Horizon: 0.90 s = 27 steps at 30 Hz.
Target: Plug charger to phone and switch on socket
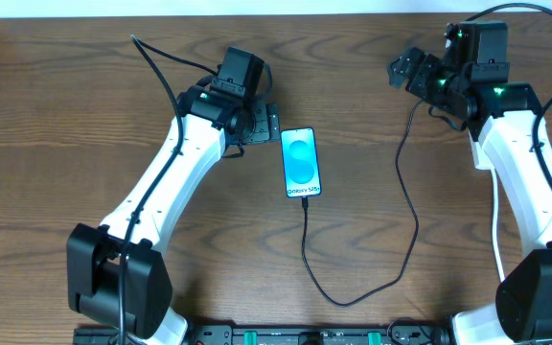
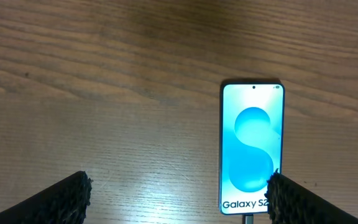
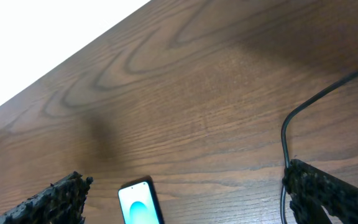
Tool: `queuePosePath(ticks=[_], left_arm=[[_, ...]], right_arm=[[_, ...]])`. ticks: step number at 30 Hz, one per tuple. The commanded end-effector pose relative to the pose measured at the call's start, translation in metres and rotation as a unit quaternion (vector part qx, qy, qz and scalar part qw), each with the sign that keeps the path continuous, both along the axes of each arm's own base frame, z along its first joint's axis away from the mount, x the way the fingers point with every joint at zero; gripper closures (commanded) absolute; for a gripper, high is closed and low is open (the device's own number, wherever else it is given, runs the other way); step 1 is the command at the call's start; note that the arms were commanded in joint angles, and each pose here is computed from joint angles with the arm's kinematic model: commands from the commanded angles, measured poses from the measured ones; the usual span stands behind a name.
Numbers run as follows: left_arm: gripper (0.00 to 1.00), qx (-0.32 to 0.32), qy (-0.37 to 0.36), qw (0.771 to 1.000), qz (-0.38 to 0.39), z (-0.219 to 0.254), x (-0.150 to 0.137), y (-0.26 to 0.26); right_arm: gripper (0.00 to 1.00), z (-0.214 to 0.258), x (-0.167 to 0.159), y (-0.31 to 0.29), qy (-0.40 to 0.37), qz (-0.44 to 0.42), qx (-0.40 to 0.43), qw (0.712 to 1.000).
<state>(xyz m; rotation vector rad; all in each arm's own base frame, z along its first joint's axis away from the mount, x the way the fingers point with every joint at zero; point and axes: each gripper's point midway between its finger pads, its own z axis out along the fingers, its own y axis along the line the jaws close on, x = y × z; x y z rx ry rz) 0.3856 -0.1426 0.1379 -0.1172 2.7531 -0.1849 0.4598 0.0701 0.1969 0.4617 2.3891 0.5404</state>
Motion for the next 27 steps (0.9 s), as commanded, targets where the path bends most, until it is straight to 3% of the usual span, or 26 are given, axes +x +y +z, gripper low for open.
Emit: queuePosePath(ticks=[1,11,18,27], left_arm=[[0.1,0.012,-0.003,1.0,-0.003,0.0,0.003,0.004],[0.1,0.012,-0.003,1.0,-0.003,0.0,0.003,0.004],[0.1,0.012,-0.003,1.0,-0.003,0.0,0.003,0.004],[0.1,0.012,-0.003,1.0,-0.003,0.0,0.003,0.004]], right_arm=[[0.01,-0.007,-0.002,0.002,0.006,0.007,-0.008,1.0],[0.01,0.005,0.001,-0.015,-0.003,0.014,-0.015,1.0],[0.01,0.063,-0.022,-0.078,0.03,-0.022,-0.043,0.998],[0.01,0.132,-0.051,-0.153,-0.004,-0.052,-0.086,0.995]])
